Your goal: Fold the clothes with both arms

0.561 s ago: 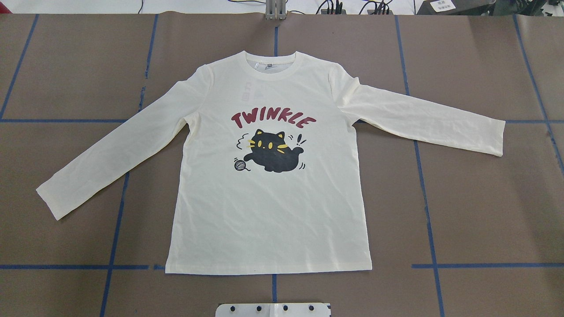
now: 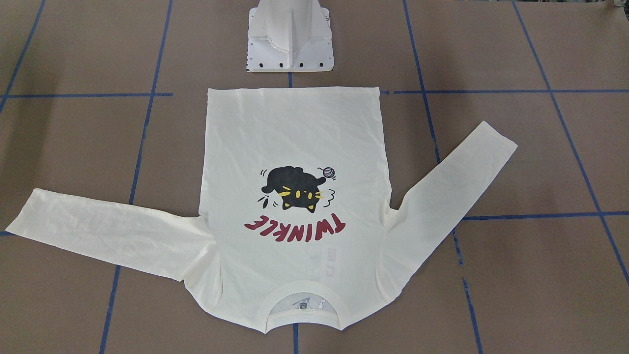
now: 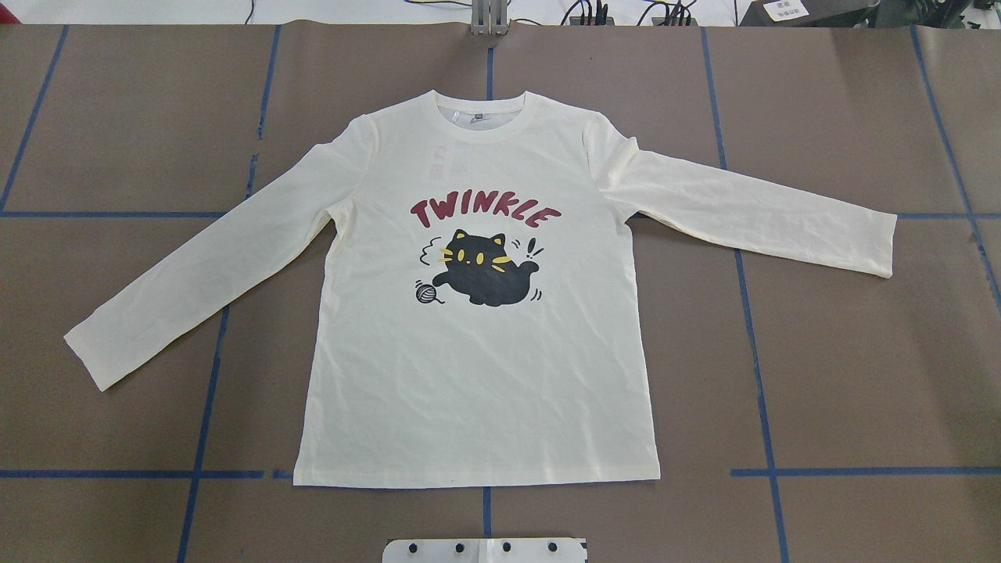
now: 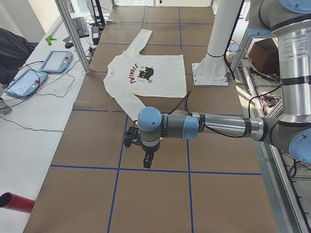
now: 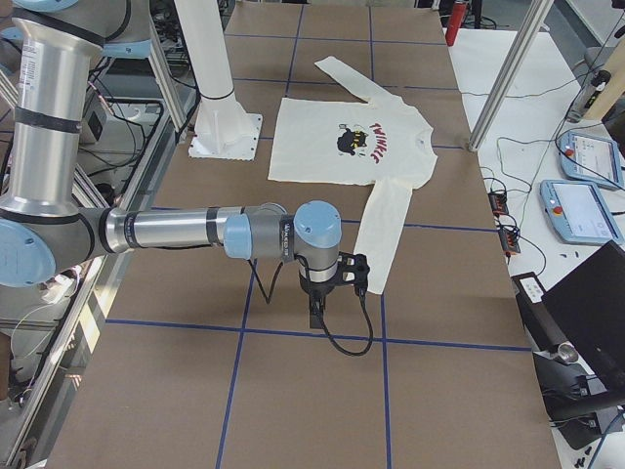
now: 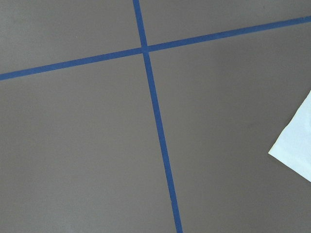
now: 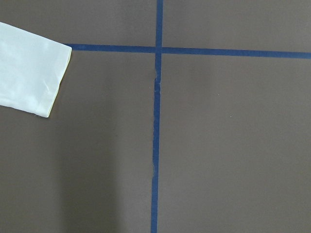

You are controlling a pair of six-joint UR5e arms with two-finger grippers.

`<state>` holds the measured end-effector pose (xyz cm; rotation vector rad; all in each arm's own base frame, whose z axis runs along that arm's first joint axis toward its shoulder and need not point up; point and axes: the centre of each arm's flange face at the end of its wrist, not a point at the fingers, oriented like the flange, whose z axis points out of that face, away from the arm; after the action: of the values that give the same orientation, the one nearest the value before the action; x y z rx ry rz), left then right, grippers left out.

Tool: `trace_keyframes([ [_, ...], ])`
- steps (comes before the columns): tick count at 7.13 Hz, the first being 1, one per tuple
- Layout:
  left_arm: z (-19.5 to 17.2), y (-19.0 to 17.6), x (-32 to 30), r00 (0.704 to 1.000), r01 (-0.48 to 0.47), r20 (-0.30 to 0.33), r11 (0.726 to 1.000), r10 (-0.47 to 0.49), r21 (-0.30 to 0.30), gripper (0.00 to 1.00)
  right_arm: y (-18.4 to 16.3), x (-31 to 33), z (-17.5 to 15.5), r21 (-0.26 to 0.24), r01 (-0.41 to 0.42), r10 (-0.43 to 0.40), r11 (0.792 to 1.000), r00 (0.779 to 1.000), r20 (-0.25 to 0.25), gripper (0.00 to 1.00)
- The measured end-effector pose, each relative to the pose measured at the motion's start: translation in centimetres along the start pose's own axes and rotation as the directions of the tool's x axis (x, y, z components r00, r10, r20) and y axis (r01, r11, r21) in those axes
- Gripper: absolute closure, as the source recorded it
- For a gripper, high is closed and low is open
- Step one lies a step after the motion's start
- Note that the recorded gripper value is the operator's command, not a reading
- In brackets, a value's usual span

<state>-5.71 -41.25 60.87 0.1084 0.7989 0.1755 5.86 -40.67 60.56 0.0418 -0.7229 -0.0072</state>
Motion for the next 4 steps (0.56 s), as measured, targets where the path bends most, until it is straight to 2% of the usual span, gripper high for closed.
trace_keyframes([
  [1,-0.6,-0.5,0.6,1.000,-0.020,0.001,1.000,0.020,0.022,0.00,-0.8,-1.3,-0.8,0.039,0.038,-0.039,0.999,0.999,0.016,0.00],
  [2,-1.5,-1.6,1.4,0.999,-0.046,0.004,0.997,0.045,0.059,0.00,-2.1,-2.7,-2.0,0.113,0.105,-0.109,0.988,0.994,0.026,0.00],
  [3,-3.0,-3.8,2.5,0.999,-0.048,0.012,0.993,0.047,0.107,0.00,-3.3,-3.8,-3.0,0.184,0.167,-0.174,0.969,0.985,0.023,0.00],
  [4,-5.0,-6.4,4.1,0.999,-0.041,0.015,0.985,0.039,0.170,0.00,-4.1,-4.3,-3.4,0.224,0.193,-0.203,0.955,0.979,0.024,0.00],
])
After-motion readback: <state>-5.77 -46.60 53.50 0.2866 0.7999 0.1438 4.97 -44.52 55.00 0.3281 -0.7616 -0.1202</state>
